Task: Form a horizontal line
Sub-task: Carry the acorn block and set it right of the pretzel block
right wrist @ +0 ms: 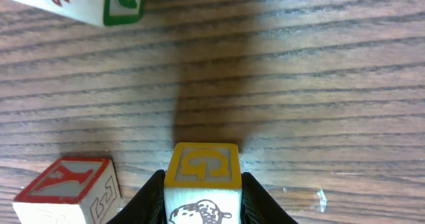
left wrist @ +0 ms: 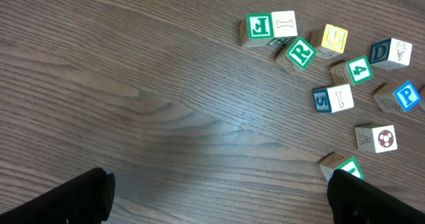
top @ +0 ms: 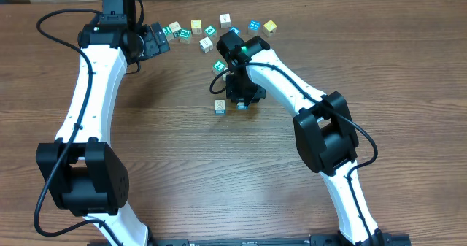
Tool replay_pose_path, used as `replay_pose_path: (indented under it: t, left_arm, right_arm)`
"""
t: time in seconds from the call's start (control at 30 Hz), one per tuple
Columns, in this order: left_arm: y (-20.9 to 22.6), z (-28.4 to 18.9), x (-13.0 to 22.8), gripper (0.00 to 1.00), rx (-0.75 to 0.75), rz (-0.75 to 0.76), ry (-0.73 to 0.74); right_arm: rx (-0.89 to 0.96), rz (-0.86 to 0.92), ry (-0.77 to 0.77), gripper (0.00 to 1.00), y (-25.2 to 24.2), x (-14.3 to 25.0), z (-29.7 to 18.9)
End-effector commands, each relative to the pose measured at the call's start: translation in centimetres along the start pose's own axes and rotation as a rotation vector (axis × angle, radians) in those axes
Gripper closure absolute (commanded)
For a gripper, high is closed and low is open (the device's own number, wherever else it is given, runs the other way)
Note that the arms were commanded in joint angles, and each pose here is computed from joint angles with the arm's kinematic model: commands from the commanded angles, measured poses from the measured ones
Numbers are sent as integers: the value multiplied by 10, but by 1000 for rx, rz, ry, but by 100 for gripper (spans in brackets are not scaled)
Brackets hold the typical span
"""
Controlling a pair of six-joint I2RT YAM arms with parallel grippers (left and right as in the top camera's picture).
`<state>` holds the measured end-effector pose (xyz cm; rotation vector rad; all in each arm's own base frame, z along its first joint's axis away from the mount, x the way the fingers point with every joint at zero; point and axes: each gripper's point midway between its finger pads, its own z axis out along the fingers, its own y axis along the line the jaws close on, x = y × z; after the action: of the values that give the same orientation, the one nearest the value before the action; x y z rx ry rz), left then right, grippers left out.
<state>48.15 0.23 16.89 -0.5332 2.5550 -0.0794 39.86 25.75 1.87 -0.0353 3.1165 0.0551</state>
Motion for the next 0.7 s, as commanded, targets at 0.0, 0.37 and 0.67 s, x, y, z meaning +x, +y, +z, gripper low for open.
replay_pose_path:
  t: [0.0,0.37,0.67]
  left_arm:
    - [-1,-4,-4,0,9,6,-13]
    - [-1,-4,-4,0,9,6,-13]
    - [-1,-4,-4,0,9,6,-13]
  right_arm:
    - [-4,-17,6,72,8,8,-3]
    - [-18,-23,13,70,13,11,-3]
    - [-36,-18,-5,61,15,5,-3]
